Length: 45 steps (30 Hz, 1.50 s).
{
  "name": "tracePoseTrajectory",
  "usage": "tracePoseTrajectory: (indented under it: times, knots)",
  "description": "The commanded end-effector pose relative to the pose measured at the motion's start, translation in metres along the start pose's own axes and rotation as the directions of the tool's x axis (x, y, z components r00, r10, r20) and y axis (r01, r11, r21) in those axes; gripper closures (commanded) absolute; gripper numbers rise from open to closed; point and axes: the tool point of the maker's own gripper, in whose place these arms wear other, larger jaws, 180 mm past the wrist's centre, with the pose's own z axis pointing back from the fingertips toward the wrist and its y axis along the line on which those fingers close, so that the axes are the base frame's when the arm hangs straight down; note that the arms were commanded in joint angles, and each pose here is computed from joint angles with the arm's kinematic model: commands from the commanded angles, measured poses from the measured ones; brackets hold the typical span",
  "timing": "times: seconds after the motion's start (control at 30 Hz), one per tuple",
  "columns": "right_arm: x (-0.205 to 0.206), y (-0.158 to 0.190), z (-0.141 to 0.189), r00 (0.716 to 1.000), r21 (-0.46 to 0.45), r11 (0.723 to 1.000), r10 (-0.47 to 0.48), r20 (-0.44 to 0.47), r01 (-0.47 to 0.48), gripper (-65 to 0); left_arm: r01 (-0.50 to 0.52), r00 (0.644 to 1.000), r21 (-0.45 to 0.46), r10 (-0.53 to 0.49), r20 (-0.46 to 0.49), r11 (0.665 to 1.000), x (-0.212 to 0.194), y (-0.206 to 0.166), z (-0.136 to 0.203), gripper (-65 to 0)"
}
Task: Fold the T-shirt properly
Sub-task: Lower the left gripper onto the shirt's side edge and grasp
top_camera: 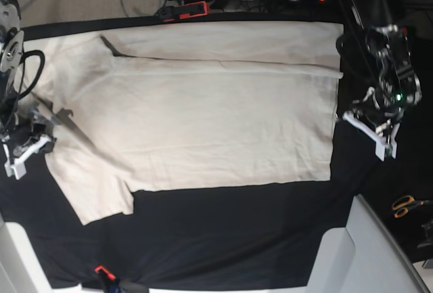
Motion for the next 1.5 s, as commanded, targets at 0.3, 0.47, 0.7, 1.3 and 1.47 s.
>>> tracePoseTrajectory:
  times: [0.3, 0.47, 0.7, 1.3, 1.47]
  knots:
    - [0.026, -0.008, 0.008, 0.998, -0.007, 1.0, 0.011, 0.063, -0.011, -0.6, -0.133, 0.991, -0.034, 0.132, -0.026, 0.991, 0.03, 0.004, -0.041, -10.5]
    - [0.027, -0.008, 0.008, 0.998, -0.008, 1.0, 0.012, 0.063, -0.012, -0.6, -0.244, 0.969, -0.09, 0.246, 0.008, 0.966, 0.038, -0.007, -0.042, -41.0]
    - [0.033, -0.008, 0.009, 0.997, -0.009, 1.0, 0.023, 0.077, -0.022, -0.6, -0.336, 0.941, -0.112, 0.338, -0.003, 0.935, 0.034, -0.012, -0.056, -47.9]
    - [0.036, -0.005, 0.009, 0.996, -0.008, 1.0, 0.031, 0.086, -0.03, -0.6, -0.346, 0.936, -0.144, 0.33, -0.126, 0.927, -0.03, -0.057, -0.059, -47.7]
    - [0.036, -0.005, 0.009, 0.996, -0.006, 1.0, 0.031, 0.085, -0.03, -0.6, -0.354, 0.931, -0.159, 0.332, -0.151, 0.922, -0.039, -0.071, -0.06, -34.9]
